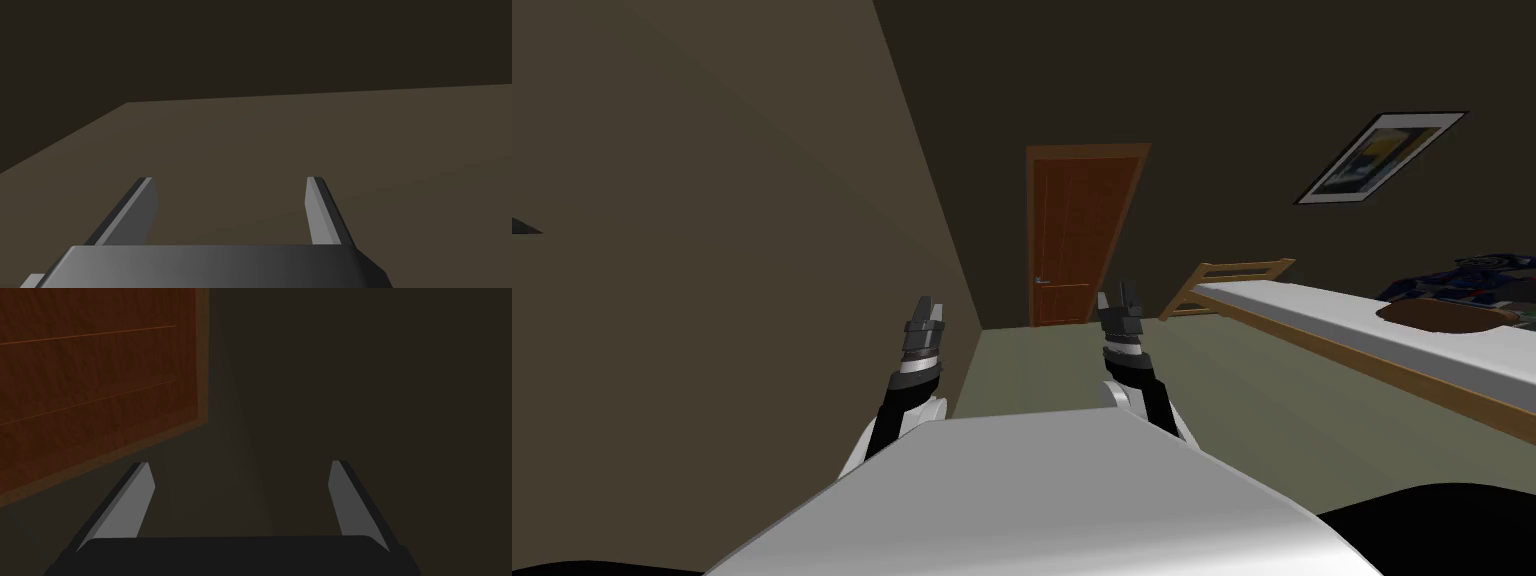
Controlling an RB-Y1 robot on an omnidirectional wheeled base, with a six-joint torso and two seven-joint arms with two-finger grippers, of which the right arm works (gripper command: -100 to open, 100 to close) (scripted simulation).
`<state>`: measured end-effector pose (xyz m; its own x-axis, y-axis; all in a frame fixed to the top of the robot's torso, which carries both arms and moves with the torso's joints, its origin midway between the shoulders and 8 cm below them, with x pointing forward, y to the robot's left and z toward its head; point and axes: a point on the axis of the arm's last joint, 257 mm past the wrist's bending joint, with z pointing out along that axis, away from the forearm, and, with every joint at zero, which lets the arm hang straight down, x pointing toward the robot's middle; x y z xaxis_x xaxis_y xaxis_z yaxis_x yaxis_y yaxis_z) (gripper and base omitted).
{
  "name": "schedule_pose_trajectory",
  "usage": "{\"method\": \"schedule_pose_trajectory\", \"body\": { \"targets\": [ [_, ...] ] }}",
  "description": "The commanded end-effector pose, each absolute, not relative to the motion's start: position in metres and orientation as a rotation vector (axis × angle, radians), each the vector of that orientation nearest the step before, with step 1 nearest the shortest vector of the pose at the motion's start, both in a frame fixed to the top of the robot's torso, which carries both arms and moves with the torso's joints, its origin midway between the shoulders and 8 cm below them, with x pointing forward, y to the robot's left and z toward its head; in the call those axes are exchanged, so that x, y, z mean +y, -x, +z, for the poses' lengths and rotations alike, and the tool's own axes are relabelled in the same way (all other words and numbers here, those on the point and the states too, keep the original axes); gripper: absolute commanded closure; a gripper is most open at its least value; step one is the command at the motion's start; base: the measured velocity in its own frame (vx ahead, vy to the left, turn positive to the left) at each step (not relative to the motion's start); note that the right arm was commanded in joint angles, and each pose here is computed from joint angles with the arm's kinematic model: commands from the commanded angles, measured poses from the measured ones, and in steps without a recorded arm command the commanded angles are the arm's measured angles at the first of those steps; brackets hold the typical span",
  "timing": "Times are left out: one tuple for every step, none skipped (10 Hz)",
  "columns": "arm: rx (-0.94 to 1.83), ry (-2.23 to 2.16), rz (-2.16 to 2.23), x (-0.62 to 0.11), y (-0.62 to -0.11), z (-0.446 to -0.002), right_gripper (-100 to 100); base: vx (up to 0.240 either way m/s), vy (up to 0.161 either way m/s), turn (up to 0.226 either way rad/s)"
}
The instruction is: Pull the door open
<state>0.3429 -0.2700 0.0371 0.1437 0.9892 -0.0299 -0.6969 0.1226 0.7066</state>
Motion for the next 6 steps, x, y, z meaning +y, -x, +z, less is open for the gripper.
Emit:
{"method": "schedule_pose_trajectory", "body": {
  "targets": [
    [0.591,-0.636,1.340,-0.270,-0.349,0.029,-100,0.051,0.009,0.026],
    [0.601,-0.647,1.344,-0.270,-0.354,0.021,-100,0.124,-0.010,0.037],
    [0.610,-0.658,1.348,-0.270,-0.359,0.013,-100,0.138,-0.017,0.040],
    [0.616,-0.665,1.350,-0.270,-0.362,0.009,-100,0.123,0.007,0.025],
    [0.623,-0.674,1.352,-0.270,-0.366,0.003,-100,0.112,0.009,0.014],
    [0.629,-0.682,1.354,-0.270,-0.369,-0.002,-100,0.097,0.003,0.021]
  ]
}}
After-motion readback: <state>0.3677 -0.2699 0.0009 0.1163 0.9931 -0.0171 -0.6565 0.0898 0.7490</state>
